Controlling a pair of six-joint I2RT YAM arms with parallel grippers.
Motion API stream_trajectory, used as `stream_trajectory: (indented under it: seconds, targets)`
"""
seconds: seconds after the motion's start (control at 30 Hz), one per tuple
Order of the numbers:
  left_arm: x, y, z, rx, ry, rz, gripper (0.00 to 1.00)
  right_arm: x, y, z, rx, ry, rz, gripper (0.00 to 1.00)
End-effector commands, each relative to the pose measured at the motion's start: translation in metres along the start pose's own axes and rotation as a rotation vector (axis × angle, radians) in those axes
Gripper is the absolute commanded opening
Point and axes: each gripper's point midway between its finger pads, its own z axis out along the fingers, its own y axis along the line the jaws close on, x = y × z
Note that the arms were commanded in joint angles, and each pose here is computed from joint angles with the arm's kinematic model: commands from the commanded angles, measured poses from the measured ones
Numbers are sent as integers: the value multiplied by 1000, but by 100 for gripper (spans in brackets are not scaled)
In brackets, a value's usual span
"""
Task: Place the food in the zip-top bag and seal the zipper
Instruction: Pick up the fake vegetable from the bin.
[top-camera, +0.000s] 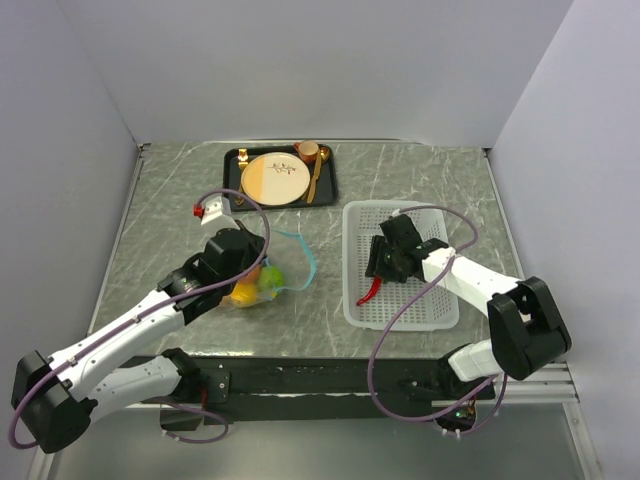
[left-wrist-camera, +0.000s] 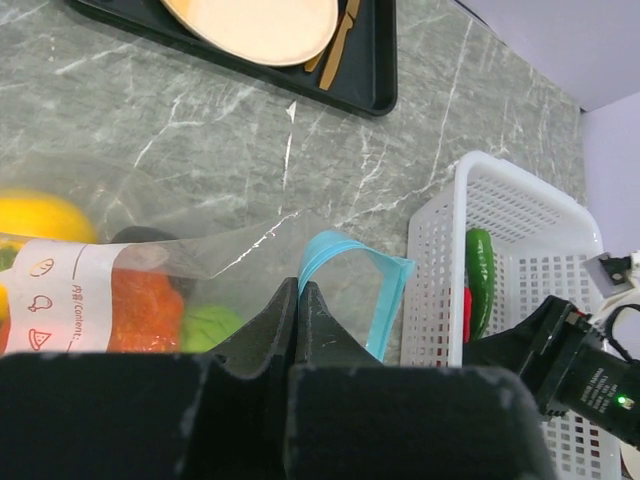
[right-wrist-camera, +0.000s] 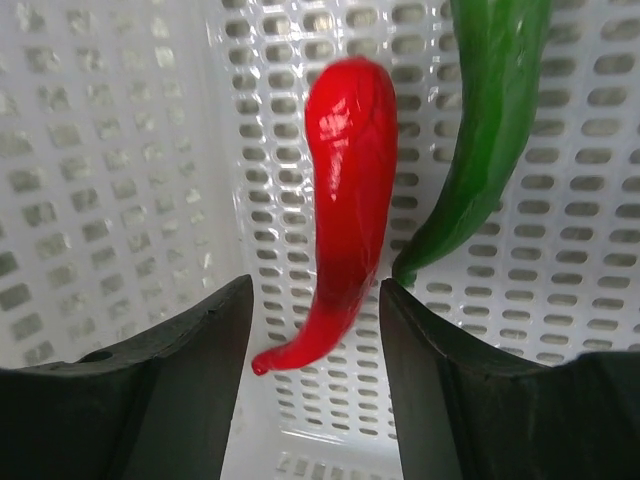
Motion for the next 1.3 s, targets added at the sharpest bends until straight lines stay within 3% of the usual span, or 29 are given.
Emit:
stream_trajectory:
  seconds: [0.0,0.13,0.33,0.57,0.73,0.77,0.87,1.13,1.23,1.27]
  targets:
    - [-6,-10,1,41,-21,-18,1,0,8,4,-38,-1,-4,59]
    - [-3,-8,4,23,-9,-8,1,4,13,7,-68,17,-9,50]
    - [-5,-9,3,27,-15,-10,1,13,13,15,-70,57,-14,50]
    - [-3,-9,6,24,-6,-5,1,4,8,13,-40,10,4,56]
    - [-3,-6,5,19,-14,-6,1,1,11,7,-62,-17,3,75]
    - [-3,-6,5,18,-15,-6,1,2,11,6,-62,-15,4,90]
    - [-3,-5,5,15,-16,-4,1,3,11,6,-57,-2,-5,100]
    - [-3,-6,6,14,-12,-1,1,4,11,2,-61,-13,-14,100]
    - [-2,-5,6,18,-10,-5,1,6,11,3,-60,1,-16,85]
    - [-1,-5,6,16,-9,-5,1,8,10,4,-57,10,-16,73]
